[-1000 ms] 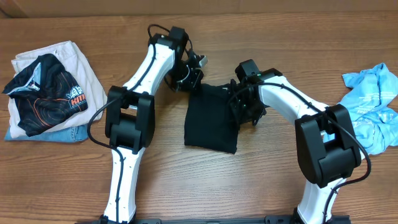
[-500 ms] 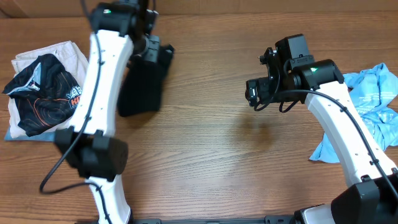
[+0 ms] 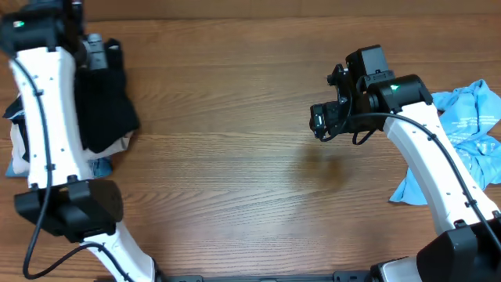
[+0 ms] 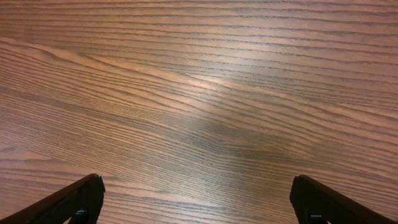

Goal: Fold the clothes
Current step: 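Lift the folded black shirt with the left gripper onto the left clothes pile, then open the left gripper and release the black shirt on the pile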

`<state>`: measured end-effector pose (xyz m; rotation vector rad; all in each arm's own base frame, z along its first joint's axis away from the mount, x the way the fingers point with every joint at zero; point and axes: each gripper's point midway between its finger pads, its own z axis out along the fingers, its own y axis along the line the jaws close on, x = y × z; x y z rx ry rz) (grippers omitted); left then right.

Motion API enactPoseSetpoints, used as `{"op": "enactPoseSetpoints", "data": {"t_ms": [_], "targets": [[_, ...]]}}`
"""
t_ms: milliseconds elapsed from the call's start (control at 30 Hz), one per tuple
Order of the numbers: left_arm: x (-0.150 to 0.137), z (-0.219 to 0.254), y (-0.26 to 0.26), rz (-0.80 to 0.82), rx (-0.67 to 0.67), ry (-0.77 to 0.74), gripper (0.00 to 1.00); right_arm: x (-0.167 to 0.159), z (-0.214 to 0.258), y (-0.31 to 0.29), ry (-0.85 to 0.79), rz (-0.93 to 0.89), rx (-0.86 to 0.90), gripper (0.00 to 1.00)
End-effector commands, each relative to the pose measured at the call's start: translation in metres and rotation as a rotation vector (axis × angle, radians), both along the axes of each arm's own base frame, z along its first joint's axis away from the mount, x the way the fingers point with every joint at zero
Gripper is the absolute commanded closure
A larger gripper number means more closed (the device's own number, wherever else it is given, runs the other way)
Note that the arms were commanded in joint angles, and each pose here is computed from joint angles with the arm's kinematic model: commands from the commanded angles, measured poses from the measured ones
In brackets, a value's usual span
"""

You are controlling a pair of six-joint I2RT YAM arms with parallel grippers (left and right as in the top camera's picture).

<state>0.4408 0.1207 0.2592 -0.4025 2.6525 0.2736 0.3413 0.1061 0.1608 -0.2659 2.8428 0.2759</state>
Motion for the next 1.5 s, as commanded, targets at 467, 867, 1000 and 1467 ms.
{"op": "enactPoseSetpoints", "data": {"t_ms": [467,867,1000,1467], "targets": [[-0.018,0.009,0.144,0.303,-0.033,-0.177,0.96,0.000,0.002,-0.001,-0.002,0.000,-0.001,0.00],[-0.018,-0.035,0.163,0.349,-0.071,-0.095,0.92,0.000,0.002,0.000,-0.001,0.000,0.002,0.00],[-0.020,-0.034,0.167,0.359,-0.066,-0.098,0.80,0.000,0.002,0.000,-0.002,0.000,0.001,0.00],[-0.032,-0.037,0.174,0.470,-0.107,-0.104,0.00,0.001,0.002,0.000,-0.005,0.001,0.003,0.00]]}}
